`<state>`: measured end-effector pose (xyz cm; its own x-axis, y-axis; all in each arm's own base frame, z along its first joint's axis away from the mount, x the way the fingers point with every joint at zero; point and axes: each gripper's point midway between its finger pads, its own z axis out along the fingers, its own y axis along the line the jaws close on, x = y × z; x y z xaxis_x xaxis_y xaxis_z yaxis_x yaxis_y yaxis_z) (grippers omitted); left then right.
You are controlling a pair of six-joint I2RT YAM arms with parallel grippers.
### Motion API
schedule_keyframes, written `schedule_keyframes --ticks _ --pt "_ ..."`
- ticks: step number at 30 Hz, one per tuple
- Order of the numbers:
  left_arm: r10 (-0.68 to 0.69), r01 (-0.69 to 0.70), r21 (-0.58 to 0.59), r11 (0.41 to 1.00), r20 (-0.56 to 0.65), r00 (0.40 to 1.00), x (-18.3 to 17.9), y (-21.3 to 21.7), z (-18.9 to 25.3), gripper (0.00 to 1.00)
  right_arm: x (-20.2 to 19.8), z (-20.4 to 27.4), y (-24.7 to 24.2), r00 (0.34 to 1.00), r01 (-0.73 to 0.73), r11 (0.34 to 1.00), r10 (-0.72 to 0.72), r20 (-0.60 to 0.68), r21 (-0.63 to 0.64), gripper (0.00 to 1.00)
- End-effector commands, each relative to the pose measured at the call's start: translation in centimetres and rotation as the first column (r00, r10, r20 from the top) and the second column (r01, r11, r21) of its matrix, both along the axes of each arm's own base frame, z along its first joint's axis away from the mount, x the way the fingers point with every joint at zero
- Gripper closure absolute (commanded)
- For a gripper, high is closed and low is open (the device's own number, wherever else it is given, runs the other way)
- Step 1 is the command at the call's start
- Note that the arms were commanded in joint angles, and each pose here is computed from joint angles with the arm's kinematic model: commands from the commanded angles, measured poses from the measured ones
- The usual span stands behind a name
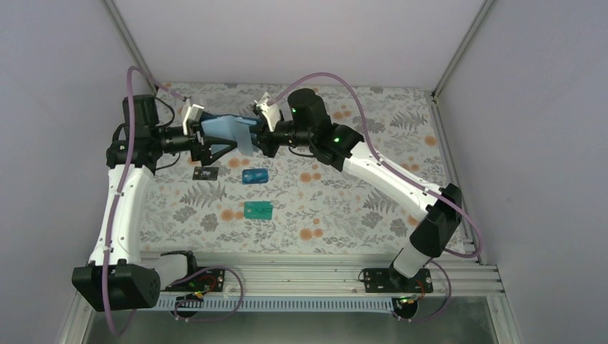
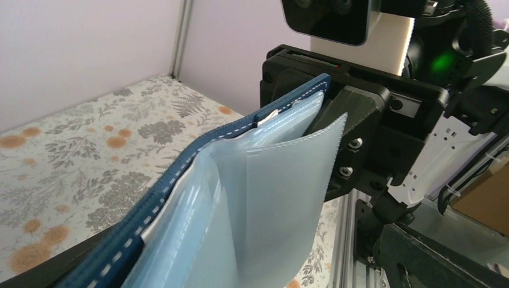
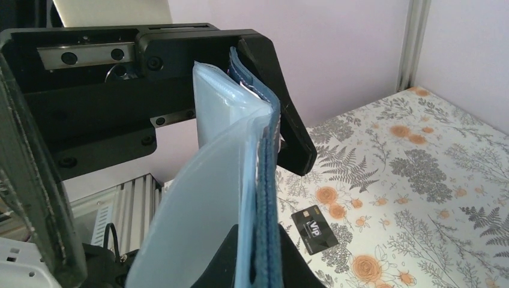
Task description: Take the credit cards out of the card holder
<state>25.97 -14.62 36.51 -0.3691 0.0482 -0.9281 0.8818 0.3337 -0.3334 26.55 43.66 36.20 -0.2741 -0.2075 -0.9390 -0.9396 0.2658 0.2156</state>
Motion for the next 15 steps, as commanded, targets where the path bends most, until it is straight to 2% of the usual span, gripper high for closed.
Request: schedule_keyframes --ticks 1,10,12,15 --pt "0.043 -0.043 0.026 0.999 0.007 0.999 1.0 0.2 -0.4 0.00 -0.7 1.9 0.6 0.999 0.003 1.000 -0.003 0.035 0.019 0.96" --pt "0.267 -0.261 0.149 0.954 -0.016 0.964 4.6 2.4 -2.8 0.01 -3.1 1.6 1.9 0.991 -0.116 0.993 0.115 0.062 0.011 0.96" --pt "0.273 -0.268 0.152 0.951 -0.014 0.962 4.7 2.5 -2.8 0.05 -3.8 3.3 0.8 0.989 -0.118 0.992 0.113 0.100 0.038 0.96" --pt "0.250 -0.245 0.139 0.959 -0.014 0.968 4.3 2.3 -2.6 0.21 -3.5 4.2 -0.6 0.990 -0.087 0.994 0.079 0.118 0.059 0.96"
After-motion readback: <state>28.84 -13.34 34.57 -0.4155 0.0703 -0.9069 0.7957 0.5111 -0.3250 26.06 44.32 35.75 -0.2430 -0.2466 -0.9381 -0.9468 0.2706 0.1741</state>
